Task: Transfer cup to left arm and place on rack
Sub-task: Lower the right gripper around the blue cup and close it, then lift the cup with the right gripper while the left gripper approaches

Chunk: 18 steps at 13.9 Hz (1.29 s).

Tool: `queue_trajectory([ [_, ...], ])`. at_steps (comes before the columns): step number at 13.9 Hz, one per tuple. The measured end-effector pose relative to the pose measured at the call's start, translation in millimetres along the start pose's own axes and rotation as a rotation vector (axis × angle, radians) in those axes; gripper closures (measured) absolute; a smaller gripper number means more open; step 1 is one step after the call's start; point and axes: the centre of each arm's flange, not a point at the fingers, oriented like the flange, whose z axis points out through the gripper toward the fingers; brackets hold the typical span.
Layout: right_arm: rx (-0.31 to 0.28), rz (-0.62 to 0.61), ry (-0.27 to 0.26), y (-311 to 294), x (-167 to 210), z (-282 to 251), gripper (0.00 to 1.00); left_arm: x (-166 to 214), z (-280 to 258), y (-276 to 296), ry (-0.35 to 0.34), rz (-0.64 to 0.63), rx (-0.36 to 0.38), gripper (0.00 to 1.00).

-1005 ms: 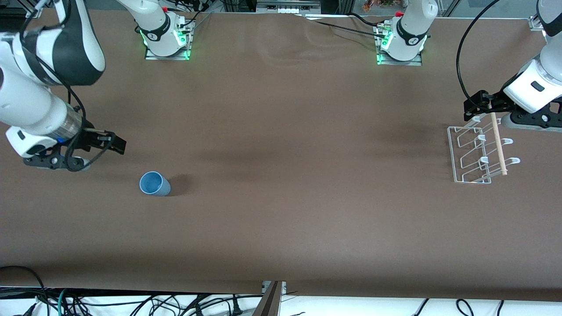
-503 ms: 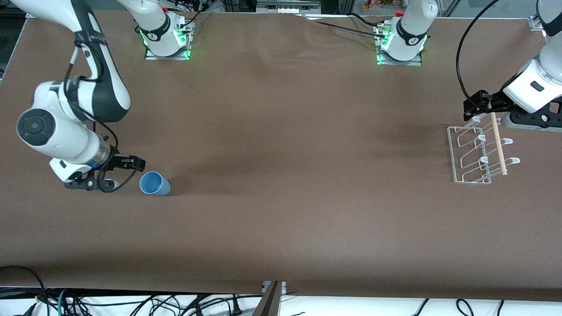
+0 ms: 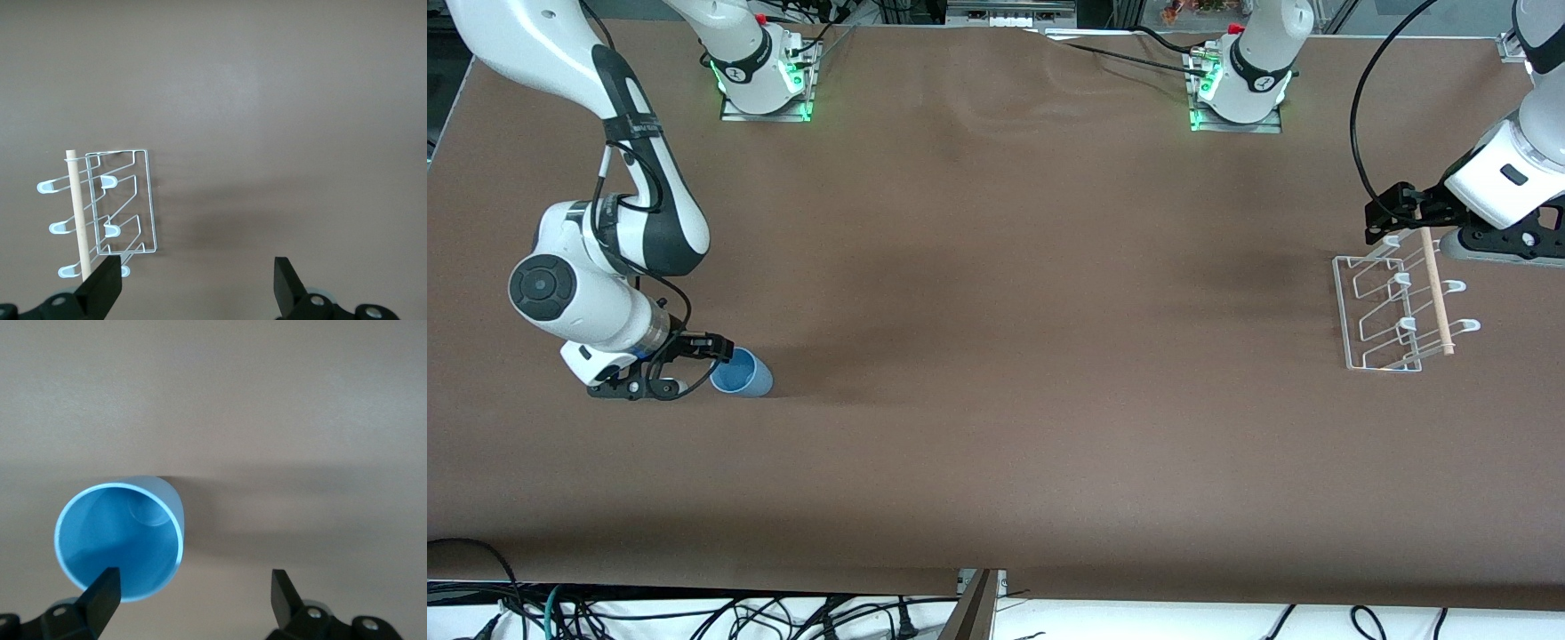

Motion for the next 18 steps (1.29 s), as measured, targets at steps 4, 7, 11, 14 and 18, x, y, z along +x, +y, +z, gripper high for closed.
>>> queue_trajectory([
  [4, 0.003, -0.002, -0.004, -2, 2, 24, 0.01, 0, 0, 0, -0.001, 0.0, 0.0, 0.0],
  [7, 0.004, -0.003, -0.011, -2, 2, 35, 0.25, 0, 0, 0, -0.001, 0.001, 0.0, 0.0],
  [11, 0.004, -0.005, -0.011, -3, 2, 39, 0.69, 0, 0, 0, -0.002, 0.001, 0.0, 0.0],
  [14, 0.024, 0.007, 0.007, -5, 7, 31, 0.95, 0, 0, 0, -0.002, 0.001, 0.0, 0.0],
  [18, 0.109, 0.052, 0.03, -19, 15, 16, 0.95, 0, 0, 0, -0.002, 0.001, 0.0, 0.0],
])
